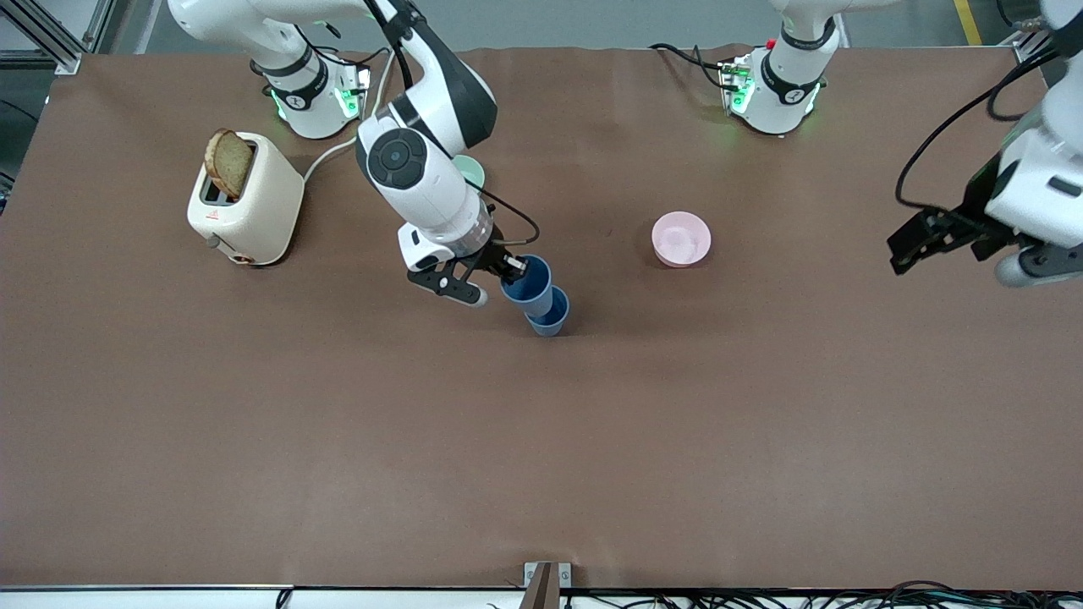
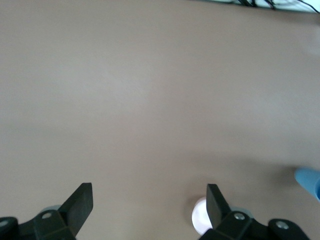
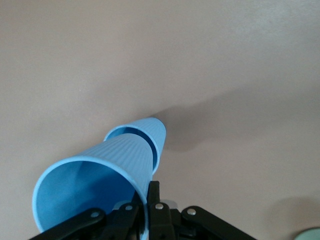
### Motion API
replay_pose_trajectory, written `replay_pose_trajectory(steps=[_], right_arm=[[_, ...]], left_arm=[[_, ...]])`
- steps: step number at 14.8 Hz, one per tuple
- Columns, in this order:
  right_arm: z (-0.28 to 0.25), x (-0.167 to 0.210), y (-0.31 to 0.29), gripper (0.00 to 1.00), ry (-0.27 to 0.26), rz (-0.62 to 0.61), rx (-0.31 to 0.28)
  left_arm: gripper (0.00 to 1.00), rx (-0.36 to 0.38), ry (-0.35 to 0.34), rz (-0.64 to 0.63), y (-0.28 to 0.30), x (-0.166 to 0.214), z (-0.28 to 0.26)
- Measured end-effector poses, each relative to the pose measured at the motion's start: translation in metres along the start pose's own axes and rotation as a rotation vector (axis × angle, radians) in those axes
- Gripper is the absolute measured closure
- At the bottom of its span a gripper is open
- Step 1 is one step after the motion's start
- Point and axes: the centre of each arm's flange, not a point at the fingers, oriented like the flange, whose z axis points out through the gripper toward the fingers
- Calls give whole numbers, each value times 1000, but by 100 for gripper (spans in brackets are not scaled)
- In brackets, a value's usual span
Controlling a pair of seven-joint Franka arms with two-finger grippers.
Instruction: Stack blue cups with both arms
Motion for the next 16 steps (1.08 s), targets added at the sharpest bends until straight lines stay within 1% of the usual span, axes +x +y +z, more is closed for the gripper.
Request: replay_pose_trajectory(steps=[3, 6, 9, 10, 12, 13, 16], right_arm=[[13, 0, -1, 96, 0, -2, -5], [20, -6, -3, 96, -3, -10, -11], [30, -7, -5, 95, 5, -12, -4], [34, -7, -5, 92, 5, -12, -7], [38, -7, -4, 74, 4, -11, -11], [38, -5, -3, 61, 5, -10, -11], [28, 9, -2, 33, 20, -1, 1]], left_arm=[[0, -6, -35, 31, -29, -22, 5], [0, -4, -54, 71, -46, -43, 5], [0, -2, -54, 83, -48, -50, 1], [0, -3, -54, 85, -46, -50, 1], [0, -3, -53, 90, -44, -51, 1], [0, -3, -53, 92, -43, -51, 1], [0, -3, -53, 92, -43, -51, 1]])
